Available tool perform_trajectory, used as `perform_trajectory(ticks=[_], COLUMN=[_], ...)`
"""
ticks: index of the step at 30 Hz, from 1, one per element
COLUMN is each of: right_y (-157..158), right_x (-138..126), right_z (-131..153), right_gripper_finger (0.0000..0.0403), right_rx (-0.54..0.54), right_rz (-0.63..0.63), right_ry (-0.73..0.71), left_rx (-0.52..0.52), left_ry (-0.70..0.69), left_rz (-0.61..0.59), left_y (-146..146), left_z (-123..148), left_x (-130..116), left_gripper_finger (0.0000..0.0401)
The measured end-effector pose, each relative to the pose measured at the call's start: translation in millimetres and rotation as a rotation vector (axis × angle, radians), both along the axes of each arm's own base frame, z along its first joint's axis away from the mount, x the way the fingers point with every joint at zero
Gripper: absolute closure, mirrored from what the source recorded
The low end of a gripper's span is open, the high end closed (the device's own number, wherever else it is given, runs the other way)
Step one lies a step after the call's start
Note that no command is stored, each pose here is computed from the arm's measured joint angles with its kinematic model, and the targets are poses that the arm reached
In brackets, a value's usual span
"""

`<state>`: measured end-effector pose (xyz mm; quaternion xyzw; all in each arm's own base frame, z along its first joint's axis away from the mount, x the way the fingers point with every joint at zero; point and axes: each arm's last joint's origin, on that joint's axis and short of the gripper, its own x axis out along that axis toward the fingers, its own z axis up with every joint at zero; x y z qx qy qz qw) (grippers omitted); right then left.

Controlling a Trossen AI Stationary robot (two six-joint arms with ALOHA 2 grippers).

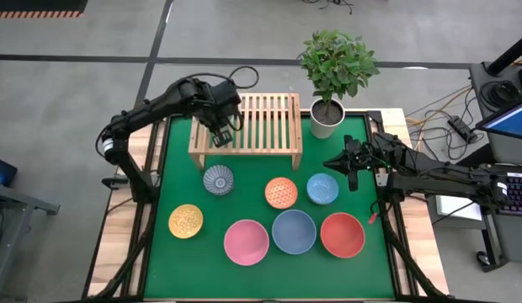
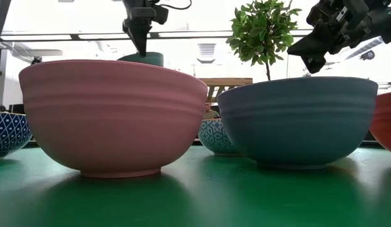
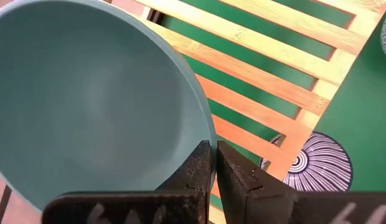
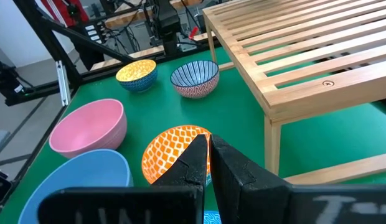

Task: Place and stack bowls onto a shelf
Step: Put the large green bowl on the shelf, then put the small orange bowl on the shelf

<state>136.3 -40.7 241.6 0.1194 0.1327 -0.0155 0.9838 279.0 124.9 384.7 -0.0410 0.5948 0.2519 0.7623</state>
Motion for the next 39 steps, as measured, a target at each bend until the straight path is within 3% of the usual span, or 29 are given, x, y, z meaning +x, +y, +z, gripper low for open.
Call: perform_trajectory(ticks=[10, 20, 25, 32, 36, 39], right_y=[0.0, 0.0, 0.0, 3.8, 12.5, 19.4], right_x=[0.0, 0.0, 0.0, 1.6, 6.1, 8.6], right_z=[0.0, 0.1, 0.2, 0.3, -1.5, -3.9], right_gripper_finger=[0.0394, 0.0394, 0.0394, 0.0394, 0.0394, 0.0394], right_rx=[-0.001, -0.003, -0.003, -0.014, -0.055, -0.080], right_rz=[0.000, 0.001, 0.001, 0.031, 0.101, 0.150], right_ry=[0.000, -0.001, -0.002, -0.014, -0.101, -0.193], left_rx=[-0.091, -0.085, -0.058, 0.034, 0.065, 0.052], left_ry=[0.036, 0.057, 0.010, -0.240, -0.497, -0.681], left_rz=[0.044, 0.011, -0.005, -0.095, -0.223, -0.394], left_y=[0.2, 0.1, -4.1, -37.9, -82.7, -127.0], left_z=[-11.0, -12.2, 4.8, 41.3, 44.1, 30.9], left_x=[4.8, 5.3, -2.1, -20.6, -27.3, -33.9], left_gripper_finger=[0.0366, 0.0302, 0.0269, 0.0265, 0.0271, 0.0275])
